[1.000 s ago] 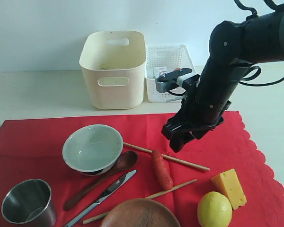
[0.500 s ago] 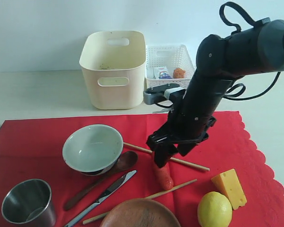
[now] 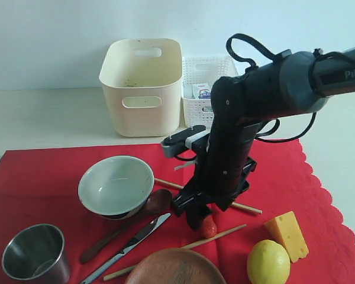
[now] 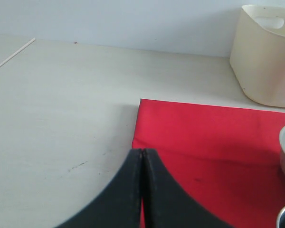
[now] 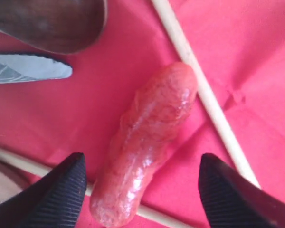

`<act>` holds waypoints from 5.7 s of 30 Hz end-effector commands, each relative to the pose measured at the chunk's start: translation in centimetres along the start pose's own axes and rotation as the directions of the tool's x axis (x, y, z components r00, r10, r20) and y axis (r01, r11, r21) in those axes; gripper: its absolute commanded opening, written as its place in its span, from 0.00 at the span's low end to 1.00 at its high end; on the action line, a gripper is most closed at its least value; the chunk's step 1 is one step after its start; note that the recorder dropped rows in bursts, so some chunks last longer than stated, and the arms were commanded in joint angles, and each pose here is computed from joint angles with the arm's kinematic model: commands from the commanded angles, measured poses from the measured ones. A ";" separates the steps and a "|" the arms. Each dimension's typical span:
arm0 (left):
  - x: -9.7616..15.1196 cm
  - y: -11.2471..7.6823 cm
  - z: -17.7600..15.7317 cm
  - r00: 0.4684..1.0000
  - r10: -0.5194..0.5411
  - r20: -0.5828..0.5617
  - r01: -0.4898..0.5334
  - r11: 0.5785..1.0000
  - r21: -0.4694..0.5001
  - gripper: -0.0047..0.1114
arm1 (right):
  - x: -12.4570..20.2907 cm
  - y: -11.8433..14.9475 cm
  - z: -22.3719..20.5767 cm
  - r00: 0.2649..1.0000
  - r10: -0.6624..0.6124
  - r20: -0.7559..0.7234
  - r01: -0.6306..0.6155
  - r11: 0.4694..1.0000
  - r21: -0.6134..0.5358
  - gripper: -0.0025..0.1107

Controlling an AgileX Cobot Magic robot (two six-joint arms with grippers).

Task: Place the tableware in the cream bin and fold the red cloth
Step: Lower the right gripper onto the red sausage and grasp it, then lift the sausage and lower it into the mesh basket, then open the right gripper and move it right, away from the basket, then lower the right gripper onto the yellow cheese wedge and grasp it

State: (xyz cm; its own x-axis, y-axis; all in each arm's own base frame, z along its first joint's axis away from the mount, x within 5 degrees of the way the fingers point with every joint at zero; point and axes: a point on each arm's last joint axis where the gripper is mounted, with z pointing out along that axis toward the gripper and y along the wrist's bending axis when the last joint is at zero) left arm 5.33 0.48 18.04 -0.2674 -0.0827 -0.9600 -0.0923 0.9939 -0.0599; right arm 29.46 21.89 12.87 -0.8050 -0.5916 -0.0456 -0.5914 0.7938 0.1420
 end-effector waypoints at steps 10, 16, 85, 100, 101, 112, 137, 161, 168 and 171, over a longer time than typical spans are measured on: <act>-0.1 0.0 0.0 1.000 0.007 0.012 -0.007 1.000 0.004 0.05 | -0.9 0.1 -0.3 1.000 -0.007 -0.012 0.007 1.000 0.001 0.02; -0.1 0.0 0.0 1.000 0.007 0.012 -0.007 1.000 0.004 0.05 | -1.5 0.1 -4.0 0.997 -0.070 0.035 0.068 0.996 0.059 0.02; -0.1 0.0 0.0 1.000 0.007 0.012 -0.007 1.000 0.004 0.05 | -14.5 -18.1 -11.4 0.836 0.076 0.543 -0.168 0.978 0.120 0.66; -0.1 0.0 0.0 1.000 0.007 0.012 -0.007 1.000 0.004 0.05 | -10.1 -15.2 -20.6 0.845 0.138 0.516 -0.232 0.965 0.122 0.66; -0.1 0.0 0.0 1.000 0.007 0.012 -0.007 1.000 0.004 0.05 | -9.7 -15.0 -21.1 0.844 0.142 0.518 -0.236 0.964 0.120 0.66; -0.1 0.0 0.0 1.000 0.007 0.012 -0.007 1.000 0.004 0.05 | -4.9 -12.9 -21.4 0.892 0.179 0.415 -0.241 0.965 0.102 0.66; -0.1 0.0 0.0 1.000 0.007 0.012 -0.007 1.000 0.004 0.05 | 7.7 -8.1 -18.4 0.883 0.221 0.414 -0.277 0.958 0.078 0.66; -0.1 0.0 0.0 1.000 0.007 0.012 -0.007 1.000 0.004 0.05 | 10.2 -7.1 -11.0 0.927 0.144 0.347 -0.150 0.989 -0.009 0.66; -0.1 0.0 0.0 1.000 0.007 0.012 -0.007 1.000 0.004 0.05 | 9.9 -7.5 -9.1 0.949 0.143 0.279 -0.143 0.989 -0.022 0.66; -0.1 0.0 0.0 1.000 0.007 0.012 -0.007 1.000 0.004 0.05 | 9.9 -7.7 -7.7 0.965 0.152 0.212 -0.147 0.988 -0.040 0.66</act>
State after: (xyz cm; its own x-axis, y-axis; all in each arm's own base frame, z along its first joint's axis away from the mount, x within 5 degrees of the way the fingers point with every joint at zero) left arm 5.33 0.48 18.04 -0.2674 -0.0827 -0.9600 -0.0923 0.9939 -0.0599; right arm 26.40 8.95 20.14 -0.8695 -0.4052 -0.2825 -0.4626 0.8685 0.1779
